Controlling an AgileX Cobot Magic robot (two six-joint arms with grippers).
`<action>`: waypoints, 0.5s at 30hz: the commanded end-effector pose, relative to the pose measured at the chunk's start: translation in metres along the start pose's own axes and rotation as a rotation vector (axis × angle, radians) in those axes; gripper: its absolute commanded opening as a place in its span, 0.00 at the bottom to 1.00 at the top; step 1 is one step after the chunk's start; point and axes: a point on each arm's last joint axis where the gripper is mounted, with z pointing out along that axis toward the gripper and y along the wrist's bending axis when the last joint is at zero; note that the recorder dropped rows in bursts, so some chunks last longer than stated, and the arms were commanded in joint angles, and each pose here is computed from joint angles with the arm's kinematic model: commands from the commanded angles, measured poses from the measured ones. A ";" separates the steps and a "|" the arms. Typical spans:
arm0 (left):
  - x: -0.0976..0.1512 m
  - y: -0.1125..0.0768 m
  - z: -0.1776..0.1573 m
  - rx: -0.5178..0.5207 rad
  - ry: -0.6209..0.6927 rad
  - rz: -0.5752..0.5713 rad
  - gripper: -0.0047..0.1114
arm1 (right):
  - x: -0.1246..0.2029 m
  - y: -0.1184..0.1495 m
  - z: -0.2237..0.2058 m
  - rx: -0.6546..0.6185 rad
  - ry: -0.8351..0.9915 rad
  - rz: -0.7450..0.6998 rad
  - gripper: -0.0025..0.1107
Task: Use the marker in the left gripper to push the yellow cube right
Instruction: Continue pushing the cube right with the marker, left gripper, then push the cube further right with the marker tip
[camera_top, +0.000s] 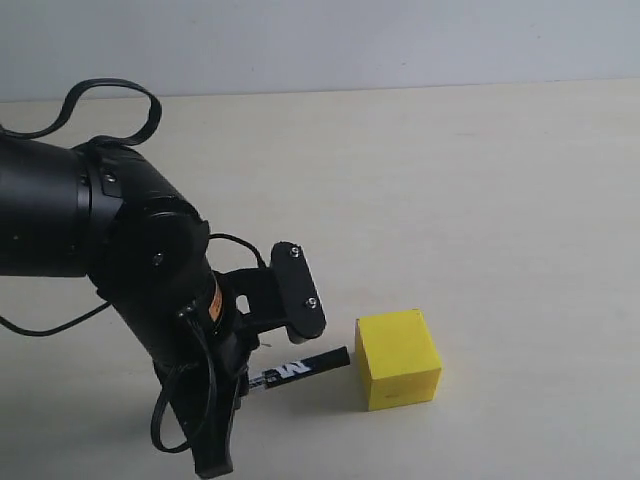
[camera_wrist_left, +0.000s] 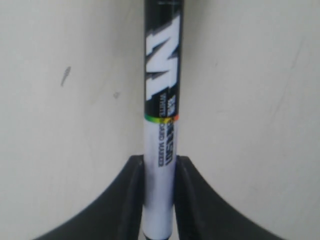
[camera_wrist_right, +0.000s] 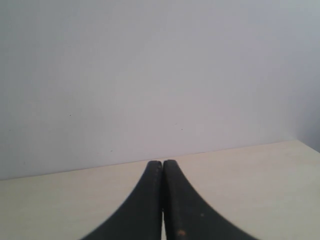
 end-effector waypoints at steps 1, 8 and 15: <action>0.000 0.010 -0.002 -0.089 0.022 0.099 0.04 | 0.001 0.000 0.000 0.006 -0.004 -0.001 0.02; -0.001 0.012 -0.003 -0.112 0.015 0.247 0.04 | 0.001 0.000 0.000 0.006 -0.004 -0.001 0.02; -0.003 0.015 -0.003 -0.145 0.007 0.354 0.04 | 0.001 0.000 0.000 0.006 -0.004 -0.001 0.02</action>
